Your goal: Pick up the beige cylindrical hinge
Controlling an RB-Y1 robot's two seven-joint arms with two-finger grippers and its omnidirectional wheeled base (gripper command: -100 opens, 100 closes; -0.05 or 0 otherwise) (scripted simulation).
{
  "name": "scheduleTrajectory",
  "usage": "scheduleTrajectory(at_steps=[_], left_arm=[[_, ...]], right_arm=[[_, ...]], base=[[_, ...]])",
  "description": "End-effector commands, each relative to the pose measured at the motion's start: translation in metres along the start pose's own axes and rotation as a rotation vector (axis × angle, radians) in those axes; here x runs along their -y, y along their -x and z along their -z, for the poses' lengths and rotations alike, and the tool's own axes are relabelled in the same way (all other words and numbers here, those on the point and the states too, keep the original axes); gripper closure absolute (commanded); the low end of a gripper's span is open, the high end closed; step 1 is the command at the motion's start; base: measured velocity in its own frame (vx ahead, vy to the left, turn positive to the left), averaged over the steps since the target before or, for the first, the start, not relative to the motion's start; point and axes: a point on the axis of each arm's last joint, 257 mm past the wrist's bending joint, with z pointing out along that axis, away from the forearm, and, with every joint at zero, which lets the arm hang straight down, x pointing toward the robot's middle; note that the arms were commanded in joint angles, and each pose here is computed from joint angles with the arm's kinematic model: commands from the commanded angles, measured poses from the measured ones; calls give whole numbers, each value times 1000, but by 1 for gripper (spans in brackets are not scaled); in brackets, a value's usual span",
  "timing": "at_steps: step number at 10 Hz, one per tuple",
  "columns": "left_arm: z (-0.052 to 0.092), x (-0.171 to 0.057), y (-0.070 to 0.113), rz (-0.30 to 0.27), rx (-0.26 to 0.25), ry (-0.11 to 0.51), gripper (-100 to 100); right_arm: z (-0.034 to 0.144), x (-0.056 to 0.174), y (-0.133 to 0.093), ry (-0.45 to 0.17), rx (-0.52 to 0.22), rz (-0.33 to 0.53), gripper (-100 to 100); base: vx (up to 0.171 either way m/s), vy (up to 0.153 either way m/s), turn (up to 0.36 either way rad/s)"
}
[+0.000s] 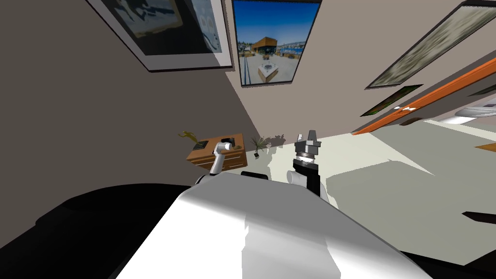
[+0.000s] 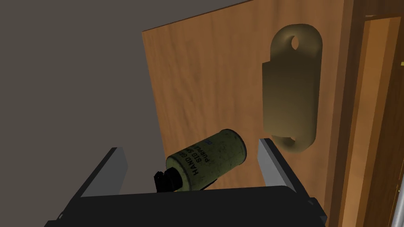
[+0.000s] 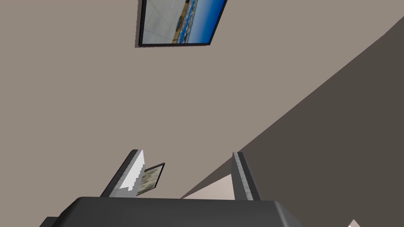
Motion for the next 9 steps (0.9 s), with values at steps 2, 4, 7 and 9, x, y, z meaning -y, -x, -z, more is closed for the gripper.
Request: scheduleTrajectory(at_steps=[2,4,7,9], left_arm=[[-10,-23,-3,22,-4,106,-100],[-13,-39,-4,35,-5,177,-100],[-14,-62,-4,46,0,273,-100],[-14,-77,-4,56,2,339,-100]], right_arm=[[0,0,0,0,0,0,0],[0,0,0,0,0,0,0],[0,0,0,0,0,0,0],[0,0,0,0,0,0,0]], base=[[53,-19,13],[55,-16,15],[57,-13,11],[58,-18,14]])
